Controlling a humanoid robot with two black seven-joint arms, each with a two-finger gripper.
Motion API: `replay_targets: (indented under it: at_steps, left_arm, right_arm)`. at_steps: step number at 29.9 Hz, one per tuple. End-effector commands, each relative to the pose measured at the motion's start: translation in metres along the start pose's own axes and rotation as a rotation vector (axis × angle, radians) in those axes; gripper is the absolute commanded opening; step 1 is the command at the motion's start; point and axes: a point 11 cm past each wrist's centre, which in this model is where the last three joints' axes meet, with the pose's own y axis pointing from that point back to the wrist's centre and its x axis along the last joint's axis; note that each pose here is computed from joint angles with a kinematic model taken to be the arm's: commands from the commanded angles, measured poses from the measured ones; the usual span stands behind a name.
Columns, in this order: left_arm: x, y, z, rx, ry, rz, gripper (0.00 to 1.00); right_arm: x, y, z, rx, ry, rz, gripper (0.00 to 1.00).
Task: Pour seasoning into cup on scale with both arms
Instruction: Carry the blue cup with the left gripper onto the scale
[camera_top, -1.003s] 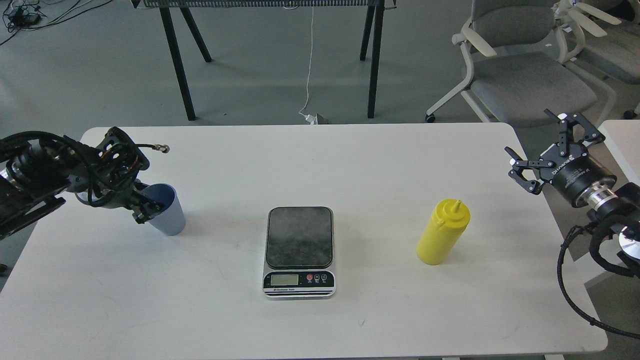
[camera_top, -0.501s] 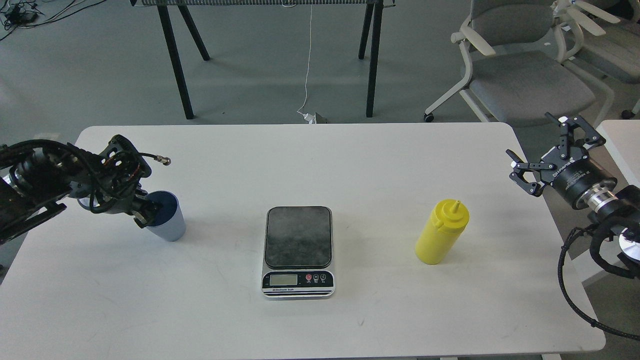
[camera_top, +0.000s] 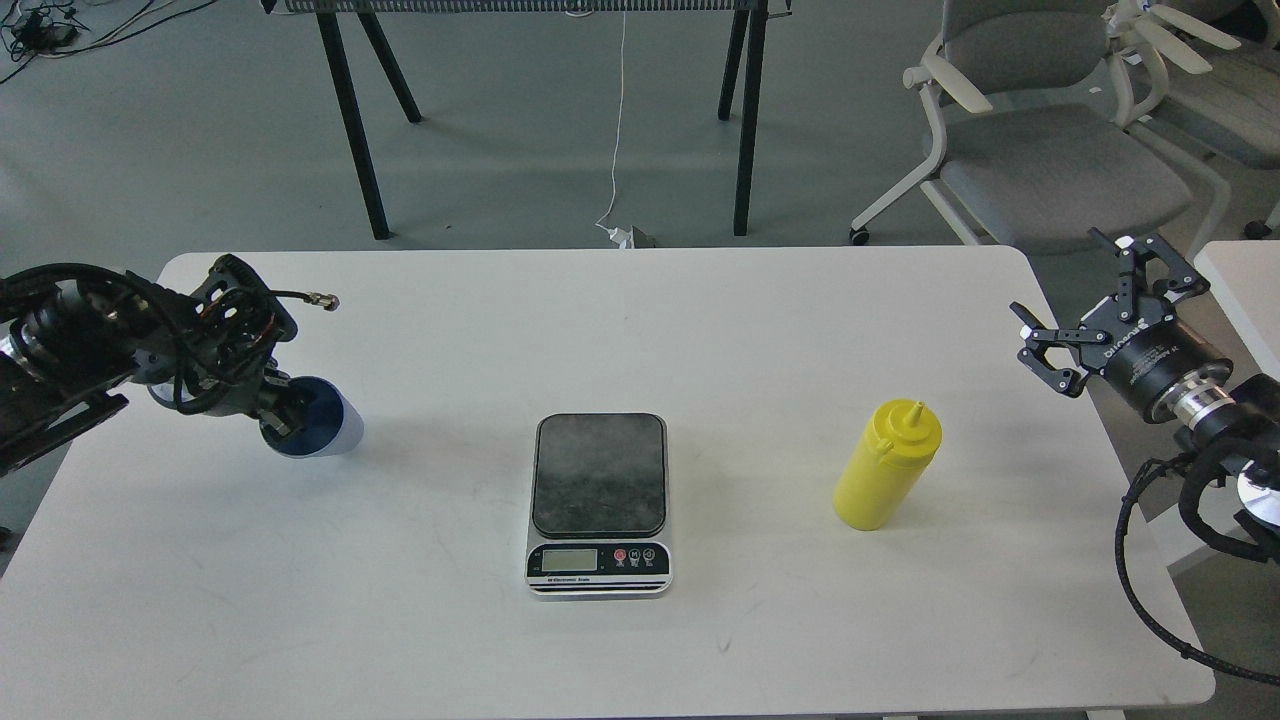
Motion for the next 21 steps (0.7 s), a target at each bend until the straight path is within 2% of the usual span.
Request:
replay_targets:
  at_steps: [1,6,10,15,18,21]
  left_arm:
    - [0.01,0.008,-0.007,0.018,0.007,-0.011,0.05]
    - [0.039,0.025,-0.018,0.045,0.002,0.021,0.05]
    - [0.101,0.048,0.0,-0.019,-0.006,0.111,0.05]
    - [0.195,0.081,0.056,-0.138,-0.158,0.28,0.05]
    - [0.236,0.086,0.099,-0.199,-0.275,0.324,0.05]
    - [0.259,0.083,0.134,-0.245,-0.35,0.341,0.05]
  right_arm:
    - [0.0,0.0,0.0,0.001,0.0,-0.001,0.98]
    - [0.0,0.0,0.0,0.0,0.0,0.0,0.98]
    - [0.0,0.0,0.0,0.0,0.0,0.0,0.98]
    - [0.0,0.0,0.0,0.0,0.0,0.0,0.98]
    - [0.0,0.0,-0.001,0.002,0.0,-0.001,0.98]
    - [0.001,0.001,0.0,0.002,0.0,0.002,0.98]
